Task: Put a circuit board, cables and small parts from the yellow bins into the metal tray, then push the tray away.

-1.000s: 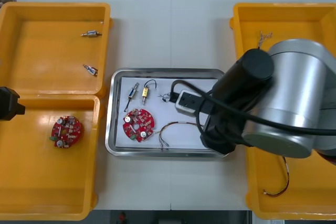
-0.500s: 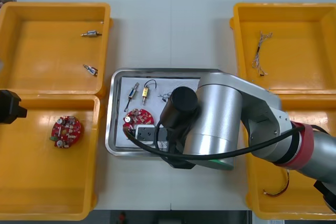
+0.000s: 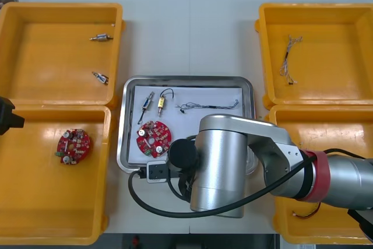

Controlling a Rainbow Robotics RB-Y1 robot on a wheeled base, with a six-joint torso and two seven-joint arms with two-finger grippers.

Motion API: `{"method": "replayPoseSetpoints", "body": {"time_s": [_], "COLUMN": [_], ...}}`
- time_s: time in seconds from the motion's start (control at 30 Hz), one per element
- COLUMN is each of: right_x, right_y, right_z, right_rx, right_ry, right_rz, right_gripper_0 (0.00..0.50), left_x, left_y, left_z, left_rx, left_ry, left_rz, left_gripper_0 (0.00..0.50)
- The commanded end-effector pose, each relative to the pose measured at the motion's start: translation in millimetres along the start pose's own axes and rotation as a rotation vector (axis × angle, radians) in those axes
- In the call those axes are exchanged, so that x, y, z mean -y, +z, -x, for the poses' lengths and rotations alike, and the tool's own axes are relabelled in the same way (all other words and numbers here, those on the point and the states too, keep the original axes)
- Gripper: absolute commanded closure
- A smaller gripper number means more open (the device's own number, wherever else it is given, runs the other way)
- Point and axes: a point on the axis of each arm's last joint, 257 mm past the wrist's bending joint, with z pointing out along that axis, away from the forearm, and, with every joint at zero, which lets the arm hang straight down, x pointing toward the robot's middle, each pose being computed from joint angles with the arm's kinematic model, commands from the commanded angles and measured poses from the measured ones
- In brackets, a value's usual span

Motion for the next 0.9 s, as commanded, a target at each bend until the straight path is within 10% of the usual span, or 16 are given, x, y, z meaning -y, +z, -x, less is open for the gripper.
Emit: {"method": "replayPoseSetpoints", "body": {"time_s": [0.03, 0.73, 0.8, 0.87, 0.9], "right_x": [7, 8, 8, 8, 9], "right_y": [-2, 17, 19, 20, 20], "right_z": [24, 24, 24, 25, 26], "right_rx": [0.039, 0.011, 0.007, 0.005, 0.007], "right_ry": [-0.009, -0.007, -0.002, 0.004, 0.007], "right_rz": [-0.024, -0.043, -0.041, -0.039, -0.041], "right_gripper_0": [0.000, 0.000, 0.223, 0.292, 0.456], "left_x": [-15, -16, -16, -16, -16], "left_y": [-17, -15, -15, -15, -15], "left_z": [3, 1, 1, 1, 1], "left_rx": [0.023, 0.014, 0.014, 0.014, 0.014], "left_ry": [0.025, 0.024, 0.024, 0.024, 0.024], "left_rz": [0.052, 0.059, 0.059, 0.059, 0.059], "left_gripper_0": [0.000, 0.000, 0.000, 0.000, 0.000]}}
